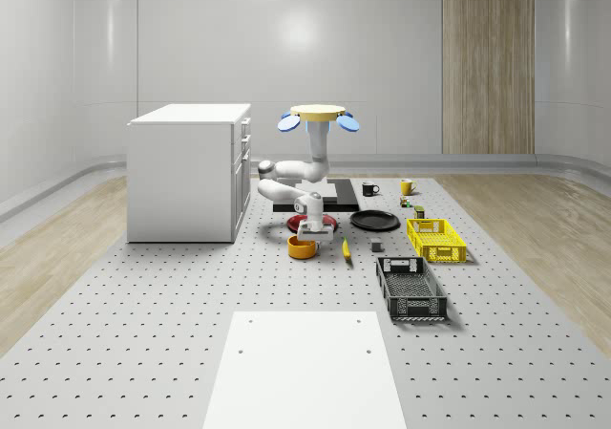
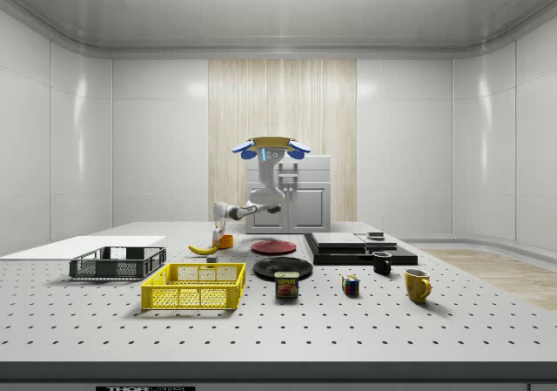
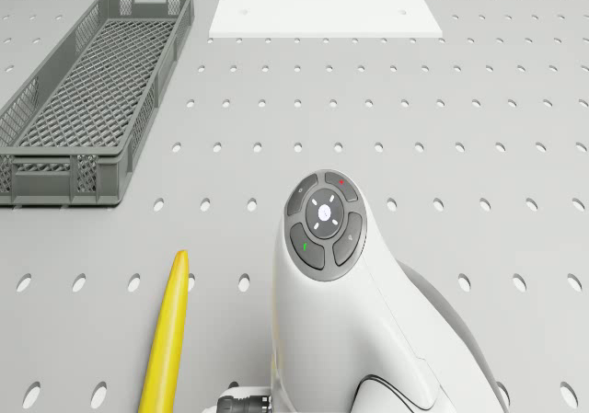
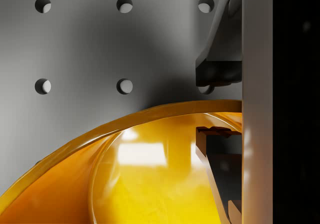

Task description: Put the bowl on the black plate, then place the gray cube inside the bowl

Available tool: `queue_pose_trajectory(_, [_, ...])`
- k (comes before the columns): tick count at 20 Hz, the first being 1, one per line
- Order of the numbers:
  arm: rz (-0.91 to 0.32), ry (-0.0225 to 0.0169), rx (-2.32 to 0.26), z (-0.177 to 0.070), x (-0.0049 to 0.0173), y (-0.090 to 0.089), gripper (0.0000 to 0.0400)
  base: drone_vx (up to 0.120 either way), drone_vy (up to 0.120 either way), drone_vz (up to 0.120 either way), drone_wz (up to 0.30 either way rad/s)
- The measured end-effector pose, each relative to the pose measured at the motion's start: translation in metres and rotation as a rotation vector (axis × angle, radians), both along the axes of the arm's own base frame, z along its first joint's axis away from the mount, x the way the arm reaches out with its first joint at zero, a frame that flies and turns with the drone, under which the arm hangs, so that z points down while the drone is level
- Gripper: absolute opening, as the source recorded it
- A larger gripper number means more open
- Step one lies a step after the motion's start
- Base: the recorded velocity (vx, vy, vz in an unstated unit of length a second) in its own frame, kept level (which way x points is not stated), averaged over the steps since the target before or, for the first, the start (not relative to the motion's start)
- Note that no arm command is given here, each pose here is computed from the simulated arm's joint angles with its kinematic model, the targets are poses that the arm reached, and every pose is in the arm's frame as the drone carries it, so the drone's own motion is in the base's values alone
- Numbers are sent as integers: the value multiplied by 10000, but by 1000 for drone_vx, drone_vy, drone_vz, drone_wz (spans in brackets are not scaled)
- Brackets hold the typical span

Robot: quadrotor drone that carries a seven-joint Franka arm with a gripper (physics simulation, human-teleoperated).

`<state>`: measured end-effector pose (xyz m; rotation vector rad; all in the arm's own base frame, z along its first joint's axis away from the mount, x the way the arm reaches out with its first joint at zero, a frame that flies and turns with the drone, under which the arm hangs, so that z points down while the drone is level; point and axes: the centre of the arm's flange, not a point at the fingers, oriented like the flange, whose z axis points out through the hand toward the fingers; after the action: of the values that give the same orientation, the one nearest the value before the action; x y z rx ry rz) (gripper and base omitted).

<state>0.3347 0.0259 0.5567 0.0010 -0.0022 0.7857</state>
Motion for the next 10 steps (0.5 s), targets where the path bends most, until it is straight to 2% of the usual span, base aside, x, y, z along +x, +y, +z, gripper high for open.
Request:
queue_pose_trajectory(4, [0, 0, 0, -67, 0, 0, 105, 0, 0, 0, 0])
queue_pose_trajectory(10, [-51, 1, -1, -247, 0, 1, 103, 0, 0, 113, 0])
